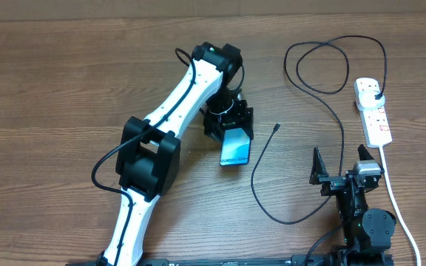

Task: Plug charger to phone and switch on socket
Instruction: 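Lift the phone upright with the left gripper and raise it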

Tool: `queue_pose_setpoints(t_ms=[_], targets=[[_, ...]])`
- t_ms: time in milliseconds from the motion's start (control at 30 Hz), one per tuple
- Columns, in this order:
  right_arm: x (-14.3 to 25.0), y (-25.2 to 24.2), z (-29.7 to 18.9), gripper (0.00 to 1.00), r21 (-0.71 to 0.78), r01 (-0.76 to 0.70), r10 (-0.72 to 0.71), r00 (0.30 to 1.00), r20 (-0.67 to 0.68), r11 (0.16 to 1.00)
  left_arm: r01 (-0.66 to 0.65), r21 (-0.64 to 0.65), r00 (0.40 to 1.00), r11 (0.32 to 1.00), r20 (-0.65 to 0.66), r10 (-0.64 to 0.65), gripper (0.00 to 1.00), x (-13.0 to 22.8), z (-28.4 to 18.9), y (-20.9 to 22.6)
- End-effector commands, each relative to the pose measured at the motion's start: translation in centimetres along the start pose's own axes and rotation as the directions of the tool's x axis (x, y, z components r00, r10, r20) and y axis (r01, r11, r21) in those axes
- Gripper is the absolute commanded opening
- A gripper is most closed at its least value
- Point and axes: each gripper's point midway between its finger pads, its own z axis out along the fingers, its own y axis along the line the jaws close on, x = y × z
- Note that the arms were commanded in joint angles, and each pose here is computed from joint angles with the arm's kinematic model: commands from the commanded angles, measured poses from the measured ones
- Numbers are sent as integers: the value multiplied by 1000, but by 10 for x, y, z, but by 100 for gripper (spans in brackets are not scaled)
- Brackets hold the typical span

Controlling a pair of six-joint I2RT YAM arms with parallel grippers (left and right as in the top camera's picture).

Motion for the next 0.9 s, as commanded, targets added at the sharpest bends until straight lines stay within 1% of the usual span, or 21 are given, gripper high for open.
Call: queue_pose_setpoints(t_ms=[0, 67, 167, 233, 267, 300, 333, 433, 500, 567, 633, 733, 867], targets=[[1, -1, 0, 100, 4, 4, -4, 1000, 5, 1000, -89, 354, 990, 931, -73, 123, 73, 20, -27, -50], [1, -1, 0, 100, 4, 4, -4, 1000, 5, 1000, -37, 471, 989, 882, -107, 99, 73, 25, -43, -60], [1, -1, 0, 100, 4, 4, -4, 1000, 5, 1000, 2, 587, 990, 810, -113, 79, 72, 20, -65, -66], [1, -1, 0, 100, 4, 4, -4, 1000, 5, 1000, 31, 667, 991, 744, -115, 62, 71, 16, -85, -68], [1, -1, 0, 100, 4, 4, -4, 1000, 5, 1000, 44, 708, 992, 704, -114, 53, 65, 13, -96, -68], [1, -1, 0, 100, 4, 4, -4, 1000, 5, 1000, 50, 728, 993, 684, -111, 46, 62, 11, -103, -67], [1, -1, 0, 100, 4, 4, -4, 1000, 5, 1000, 59, 747, 994, 663, -108, 33, 61, 7, -110, -63], [1, -1, 0, 100, 4, 4, -4, 1000, 5, 1000, 111, 764, 992, 636, -121, -27, 66, -1, -124, -50], [1, -1, 0, 100, 4, 4, -4, 1000, 5, 1000, 126, 768, 991, 628, -123, -48, 68, -5, -129, -44], [1, -1, 0, 100, 4, 4, -4, 1000, 5, 1000, 143, 781, 990, 608, -126, -70, 69, -8, -137, -38], [1, -1, 0, 100, 4, 4, -4, 1000, 5, 1000, 171, 810, 985, 561, -142, -95, 69, -10, -150, -32], [1, -1, 0, 100, 4, 4, -4, 1000, 5, 1000, 175, 830, 984, 529, -136, -112, 69, -14, -161, -24], [1, -1, 0, 100, 4, 4, -4, 1000, 5, 1000, 262, 826, 964, 499, -203, -171, 70, -14, -168, -16]])
